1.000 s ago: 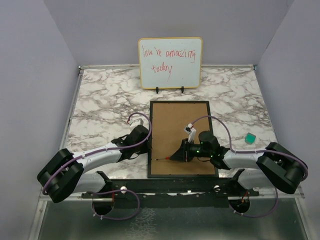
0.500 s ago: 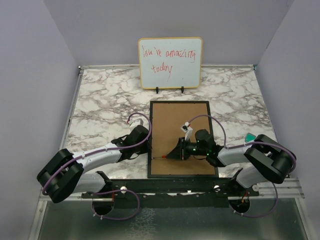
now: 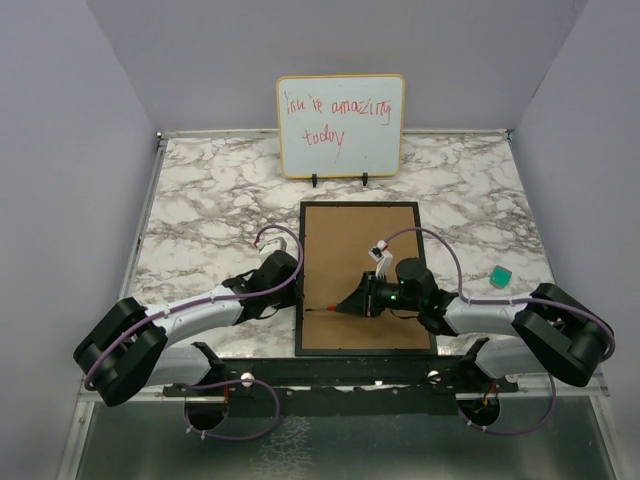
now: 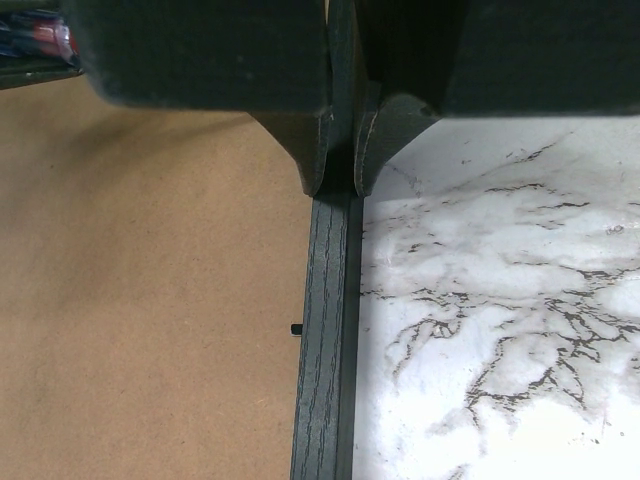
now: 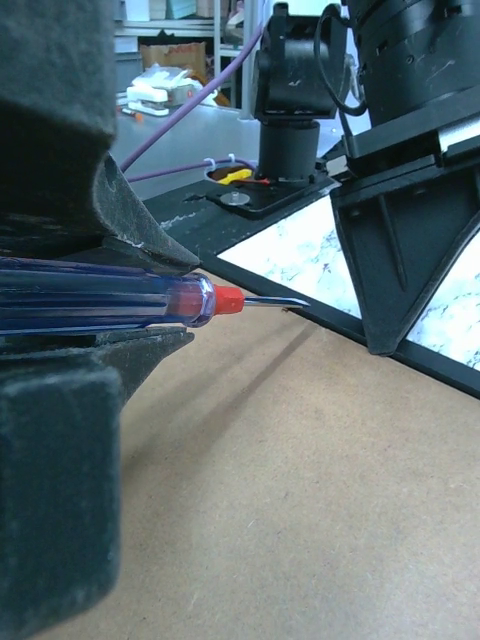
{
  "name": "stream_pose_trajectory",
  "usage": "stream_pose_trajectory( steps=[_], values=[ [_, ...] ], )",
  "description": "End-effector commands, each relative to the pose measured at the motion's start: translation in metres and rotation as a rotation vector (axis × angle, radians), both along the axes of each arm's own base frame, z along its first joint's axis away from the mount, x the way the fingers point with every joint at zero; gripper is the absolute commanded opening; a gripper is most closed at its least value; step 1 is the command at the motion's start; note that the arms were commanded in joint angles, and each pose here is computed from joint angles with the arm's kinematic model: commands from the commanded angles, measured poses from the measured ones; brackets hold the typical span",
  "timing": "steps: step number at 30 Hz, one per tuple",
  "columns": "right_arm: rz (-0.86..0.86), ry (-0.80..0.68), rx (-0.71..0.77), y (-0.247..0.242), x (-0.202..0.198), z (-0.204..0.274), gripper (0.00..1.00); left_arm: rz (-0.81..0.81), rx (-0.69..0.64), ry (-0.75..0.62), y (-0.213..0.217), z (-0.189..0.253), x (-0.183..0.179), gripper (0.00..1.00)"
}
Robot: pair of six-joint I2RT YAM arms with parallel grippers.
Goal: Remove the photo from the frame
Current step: Release the photo frame item from the photo frame.
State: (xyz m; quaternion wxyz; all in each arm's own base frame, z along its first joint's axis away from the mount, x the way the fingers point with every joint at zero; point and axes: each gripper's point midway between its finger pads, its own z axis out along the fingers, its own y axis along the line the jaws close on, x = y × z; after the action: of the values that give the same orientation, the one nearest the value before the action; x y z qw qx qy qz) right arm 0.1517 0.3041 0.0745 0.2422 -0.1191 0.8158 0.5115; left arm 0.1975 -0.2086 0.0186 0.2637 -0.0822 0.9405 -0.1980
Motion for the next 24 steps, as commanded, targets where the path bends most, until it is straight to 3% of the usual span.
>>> stream_pose_trajectory(
  steps=[1,15,24],
  values=[
    [0.025,0.028,-0.047,-0.002,-0.006,-0.011,0.01,-0.027,0.196,0.211,0.048,-0.051,-0.054,0.0],
    [0.075,0.095,-0.007,-0.001,-0.022,-0.02,0.01,-0.027,0.21,0.208,0.05,-0.05,-0.053,0.0],
    [0.047,0.081,-0.055,-0.001,-0.013,-0.025,0.01,-0.025,0.206,0.207,0.049,-0.05,-0.053,0.0]
  ],
)
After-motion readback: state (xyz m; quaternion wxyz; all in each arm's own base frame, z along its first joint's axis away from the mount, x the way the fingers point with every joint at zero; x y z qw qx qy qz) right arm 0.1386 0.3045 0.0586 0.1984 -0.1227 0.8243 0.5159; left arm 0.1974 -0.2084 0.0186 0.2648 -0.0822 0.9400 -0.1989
